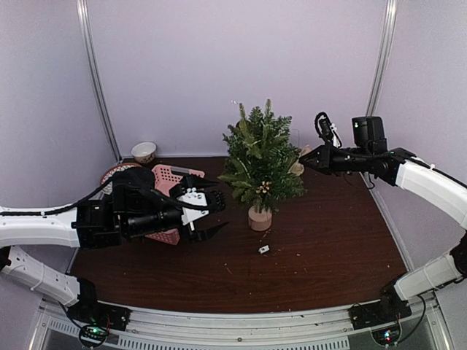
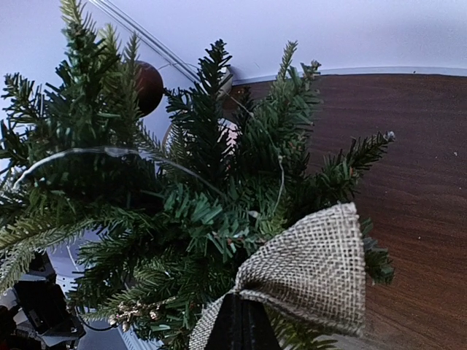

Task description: Decorate the small christmas tree

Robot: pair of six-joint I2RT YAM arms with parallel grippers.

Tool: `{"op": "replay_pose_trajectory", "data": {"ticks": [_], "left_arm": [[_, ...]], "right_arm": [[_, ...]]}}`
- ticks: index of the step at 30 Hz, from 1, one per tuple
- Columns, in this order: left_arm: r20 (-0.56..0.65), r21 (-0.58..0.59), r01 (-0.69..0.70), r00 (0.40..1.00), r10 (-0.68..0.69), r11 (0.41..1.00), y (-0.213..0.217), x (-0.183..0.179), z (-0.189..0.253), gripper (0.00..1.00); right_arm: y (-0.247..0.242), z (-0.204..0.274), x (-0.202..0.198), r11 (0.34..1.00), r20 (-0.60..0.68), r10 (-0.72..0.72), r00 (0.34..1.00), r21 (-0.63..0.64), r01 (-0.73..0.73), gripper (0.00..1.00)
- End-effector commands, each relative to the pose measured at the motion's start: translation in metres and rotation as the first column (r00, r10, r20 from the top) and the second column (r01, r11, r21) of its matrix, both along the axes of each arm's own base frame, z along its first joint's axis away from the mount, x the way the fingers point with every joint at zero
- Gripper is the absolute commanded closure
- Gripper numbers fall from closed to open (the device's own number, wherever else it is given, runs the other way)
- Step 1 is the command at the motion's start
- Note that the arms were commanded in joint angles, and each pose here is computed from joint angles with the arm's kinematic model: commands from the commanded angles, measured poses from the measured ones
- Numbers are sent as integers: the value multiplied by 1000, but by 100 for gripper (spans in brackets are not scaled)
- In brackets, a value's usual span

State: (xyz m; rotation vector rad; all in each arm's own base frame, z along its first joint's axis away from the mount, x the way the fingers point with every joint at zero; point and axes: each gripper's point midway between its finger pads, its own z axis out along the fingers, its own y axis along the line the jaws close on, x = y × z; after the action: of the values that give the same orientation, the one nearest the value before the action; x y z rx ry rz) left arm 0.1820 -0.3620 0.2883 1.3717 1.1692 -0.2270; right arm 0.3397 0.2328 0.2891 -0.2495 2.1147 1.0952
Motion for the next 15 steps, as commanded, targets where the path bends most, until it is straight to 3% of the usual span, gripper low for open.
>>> {"op": "replay_pose_trajectory", "data": {"ticks": [1,9,15], "left_arm": [[6,-59,-11,1000,11,998,0,3,12,13],[6,-56,-12,1000,12,998,0,4,11,13],[11,-64,-13,1000,14,998,1,5,14,13]], "right_arm": [[-4,-2,1,999,23,-30,999,-24,31,97],[-13,1,3,996,34,-78,996,-41,80,89],[-24,11,6,991,59,-128,990,-28,130,99]]}}
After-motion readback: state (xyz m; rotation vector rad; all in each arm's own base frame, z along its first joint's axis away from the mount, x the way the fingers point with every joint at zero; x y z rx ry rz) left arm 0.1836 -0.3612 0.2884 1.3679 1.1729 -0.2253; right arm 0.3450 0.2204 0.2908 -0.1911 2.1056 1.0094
